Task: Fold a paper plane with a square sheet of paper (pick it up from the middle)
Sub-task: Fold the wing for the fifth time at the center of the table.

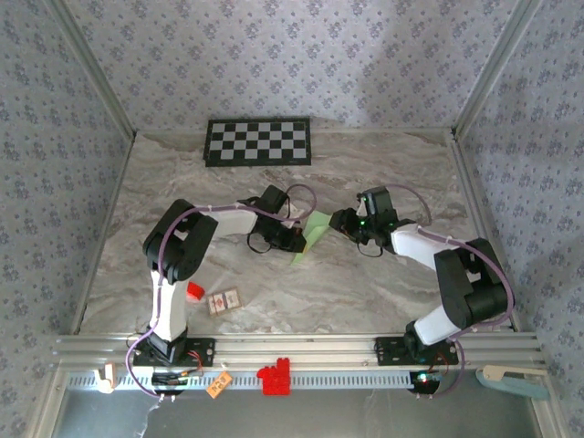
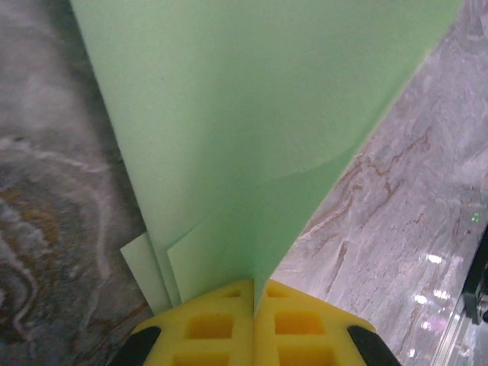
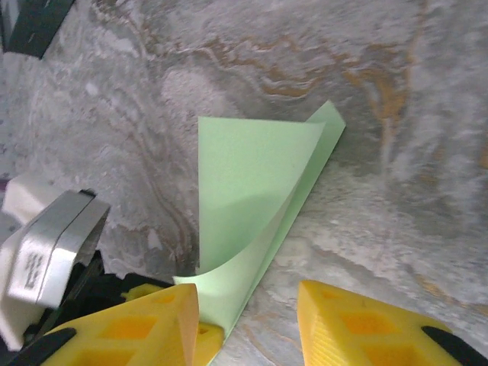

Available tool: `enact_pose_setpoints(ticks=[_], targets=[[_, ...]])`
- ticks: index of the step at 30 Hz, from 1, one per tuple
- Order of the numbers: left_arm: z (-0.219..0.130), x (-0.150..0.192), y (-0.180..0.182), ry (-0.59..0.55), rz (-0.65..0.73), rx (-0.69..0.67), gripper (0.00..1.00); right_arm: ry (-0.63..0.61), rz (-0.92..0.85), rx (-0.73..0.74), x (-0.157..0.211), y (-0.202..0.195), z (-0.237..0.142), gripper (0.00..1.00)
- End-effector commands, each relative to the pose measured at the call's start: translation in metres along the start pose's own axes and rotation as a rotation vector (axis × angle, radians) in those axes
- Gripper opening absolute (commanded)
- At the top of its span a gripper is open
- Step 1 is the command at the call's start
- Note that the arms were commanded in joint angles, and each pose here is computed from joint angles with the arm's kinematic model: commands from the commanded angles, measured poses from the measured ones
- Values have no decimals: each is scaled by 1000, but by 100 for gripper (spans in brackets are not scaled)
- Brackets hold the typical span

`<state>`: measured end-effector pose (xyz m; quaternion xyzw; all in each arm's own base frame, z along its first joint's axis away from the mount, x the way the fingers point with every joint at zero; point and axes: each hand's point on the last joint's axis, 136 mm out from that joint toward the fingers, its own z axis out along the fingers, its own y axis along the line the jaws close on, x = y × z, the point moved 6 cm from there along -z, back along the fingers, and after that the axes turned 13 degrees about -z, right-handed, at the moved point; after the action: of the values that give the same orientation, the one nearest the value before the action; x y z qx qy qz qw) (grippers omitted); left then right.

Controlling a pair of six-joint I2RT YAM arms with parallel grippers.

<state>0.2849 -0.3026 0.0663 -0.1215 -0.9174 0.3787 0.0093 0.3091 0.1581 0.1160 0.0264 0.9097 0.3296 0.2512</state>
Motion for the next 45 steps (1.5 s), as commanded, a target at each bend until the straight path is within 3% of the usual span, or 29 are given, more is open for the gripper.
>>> enact_pose_setpoints(ticks=[1, 10, 19, 27, 36, 45], targets=[[2, -2, 3, -15, -70, 22, 0, 26, -49, -66, 4, 11, 10, 38], [5, 0, 6, -27, -109, 45, 0, 91, -85, -148, 11, 30, 37, 27], [6, 2, 11, -42, -113, 35, 0, 146, -104, -185, 14, 36, 58, 24], [8, 7, 15, -36, -115, 32, 9, 171, -110, -222, 15, 40, 69, 24], [12, 10, 24, -29, -126, 4, 6, 128, -143, -265, 8, 47, 53, 24], [14, 13, 30, -51, -146, 6, 3, 84, -148, -194, 18, 24, 34, 26]])
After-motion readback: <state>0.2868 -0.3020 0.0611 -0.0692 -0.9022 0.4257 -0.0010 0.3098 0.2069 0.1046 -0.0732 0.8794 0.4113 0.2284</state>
